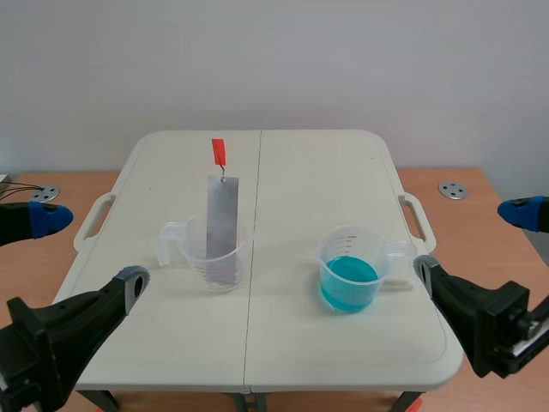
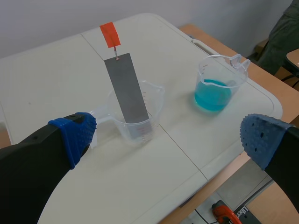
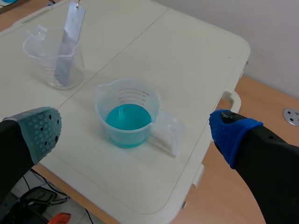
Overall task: Hold the metal plate by the orange handle, dip it into the blue solution, take it out and point at it, then put the plate back in the beaker on the left.
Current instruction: 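Lift the metal plate out of the left beaker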
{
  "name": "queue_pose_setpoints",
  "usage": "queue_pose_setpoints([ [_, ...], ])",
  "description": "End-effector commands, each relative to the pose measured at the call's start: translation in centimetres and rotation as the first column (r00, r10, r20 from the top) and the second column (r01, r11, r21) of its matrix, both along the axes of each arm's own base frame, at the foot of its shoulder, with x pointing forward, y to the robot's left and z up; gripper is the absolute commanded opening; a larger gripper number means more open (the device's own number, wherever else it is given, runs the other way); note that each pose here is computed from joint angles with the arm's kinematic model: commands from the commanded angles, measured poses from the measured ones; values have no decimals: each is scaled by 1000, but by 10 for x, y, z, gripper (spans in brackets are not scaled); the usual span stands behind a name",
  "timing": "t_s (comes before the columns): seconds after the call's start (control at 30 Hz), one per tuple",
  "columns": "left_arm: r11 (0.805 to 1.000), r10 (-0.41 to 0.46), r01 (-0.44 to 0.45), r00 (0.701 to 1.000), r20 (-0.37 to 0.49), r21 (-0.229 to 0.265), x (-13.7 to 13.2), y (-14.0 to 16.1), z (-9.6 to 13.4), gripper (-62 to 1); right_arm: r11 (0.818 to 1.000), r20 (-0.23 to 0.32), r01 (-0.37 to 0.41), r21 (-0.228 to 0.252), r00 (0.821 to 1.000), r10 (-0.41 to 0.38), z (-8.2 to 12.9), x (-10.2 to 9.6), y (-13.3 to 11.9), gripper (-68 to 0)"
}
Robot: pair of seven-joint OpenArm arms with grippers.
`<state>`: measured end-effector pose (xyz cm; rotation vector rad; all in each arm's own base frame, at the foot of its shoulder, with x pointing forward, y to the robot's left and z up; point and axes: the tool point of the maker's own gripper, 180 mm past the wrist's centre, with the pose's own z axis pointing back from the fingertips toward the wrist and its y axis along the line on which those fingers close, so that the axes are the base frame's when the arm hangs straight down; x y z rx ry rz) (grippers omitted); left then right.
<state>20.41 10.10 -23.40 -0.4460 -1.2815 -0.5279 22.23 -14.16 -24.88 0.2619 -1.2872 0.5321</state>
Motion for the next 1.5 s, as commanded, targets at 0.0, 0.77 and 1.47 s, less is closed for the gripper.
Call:
queue_pose_setpoints([
  [0.0, 1000, 4, -4, 1000, 19, -18, 2, -2, 7, 14, 1000, 39, -25, -7, 999, 25, 10, 2, 5, -12],
  [0.77, 1000, 8, -8, 1000, 9, -9, 2, -1, 4, -45, 998, 114, -64, -15, 991, 65, 11, 53, 19, -12],
  [1.47, 962, 56, 50, 925, -376, 267, -67, 27, -81, -581, 973, 91, -208, 95, 976, 200, 6, 126, 87, -12],
])
